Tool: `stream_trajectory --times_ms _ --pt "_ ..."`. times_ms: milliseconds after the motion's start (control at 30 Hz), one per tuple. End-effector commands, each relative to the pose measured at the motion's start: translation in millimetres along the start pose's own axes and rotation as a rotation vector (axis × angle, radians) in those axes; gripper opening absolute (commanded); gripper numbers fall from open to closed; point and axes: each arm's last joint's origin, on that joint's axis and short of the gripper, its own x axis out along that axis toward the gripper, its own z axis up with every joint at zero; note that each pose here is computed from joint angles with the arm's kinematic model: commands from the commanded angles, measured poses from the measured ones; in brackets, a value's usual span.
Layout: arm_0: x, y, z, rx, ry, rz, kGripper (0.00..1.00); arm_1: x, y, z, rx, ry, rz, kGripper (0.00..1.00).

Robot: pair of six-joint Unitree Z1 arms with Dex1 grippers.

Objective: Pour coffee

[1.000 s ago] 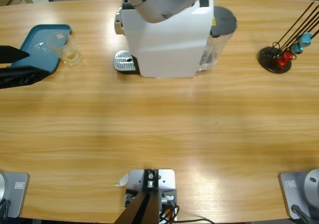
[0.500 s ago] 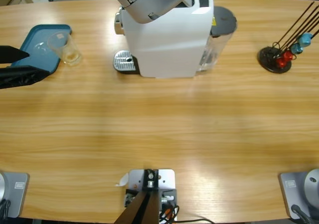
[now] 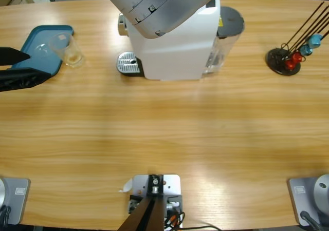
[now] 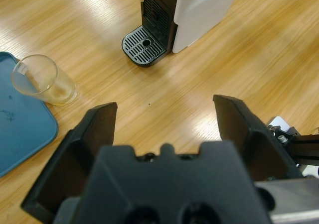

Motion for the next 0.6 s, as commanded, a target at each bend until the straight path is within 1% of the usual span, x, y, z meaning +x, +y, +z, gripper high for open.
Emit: stream_trajectory --times_ms 33,600 --pt "13 -1 -8 0.022 0.053 -0.014 0.813 25 81 -46 -0.172 0.103 0.103 0.0" --pt "12 -1 -9 0.021 0.056 -0.013 0.813 35 100 -58 -0.156 0.139 0.134 0.0"
